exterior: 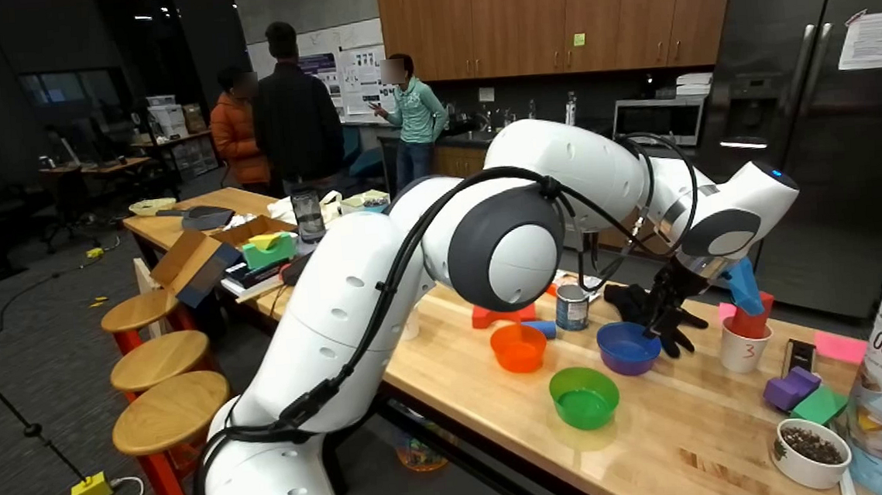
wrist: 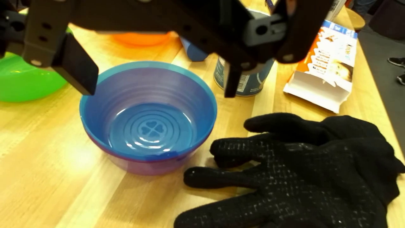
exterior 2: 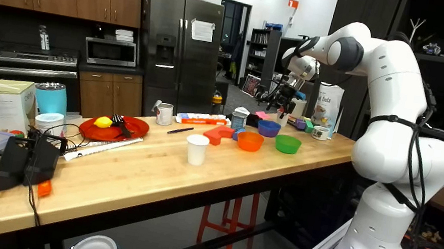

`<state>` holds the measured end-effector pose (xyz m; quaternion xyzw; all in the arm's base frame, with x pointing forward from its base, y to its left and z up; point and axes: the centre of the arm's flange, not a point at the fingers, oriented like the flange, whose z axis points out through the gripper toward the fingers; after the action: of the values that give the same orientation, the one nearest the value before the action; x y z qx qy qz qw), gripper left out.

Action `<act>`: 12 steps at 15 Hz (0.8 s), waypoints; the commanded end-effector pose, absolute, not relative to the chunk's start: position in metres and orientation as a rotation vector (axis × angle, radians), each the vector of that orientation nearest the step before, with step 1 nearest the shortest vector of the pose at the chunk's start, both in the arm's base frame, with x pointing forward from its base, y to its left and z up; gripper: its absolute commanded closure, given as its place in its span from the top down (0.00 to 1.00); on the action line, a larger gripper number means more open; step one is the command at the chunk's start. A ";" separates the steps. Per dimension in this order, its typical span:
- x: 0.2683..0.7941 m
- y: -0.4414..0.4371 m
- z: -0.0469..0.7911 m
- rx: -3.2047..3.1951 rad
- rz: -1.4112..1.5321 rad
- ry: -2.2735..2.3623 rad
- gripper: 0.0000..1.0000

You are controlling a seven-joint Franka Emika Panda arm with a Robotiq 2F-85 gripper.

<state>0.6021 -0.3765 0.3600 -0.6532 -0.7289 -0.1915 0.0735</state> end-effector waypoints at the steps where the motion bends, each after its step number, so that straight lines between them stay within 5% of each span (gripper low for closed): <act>1: 0.618 -0.381 0.353 -1.953 -0.555 -2.101 1.00; 12: 0.641 -0.382 0.313 -2.052 -0.458 -1.791 1.00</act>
<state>0.6242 -0.3724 0.3106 -0.7187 -0.6513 -0.1697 0.1745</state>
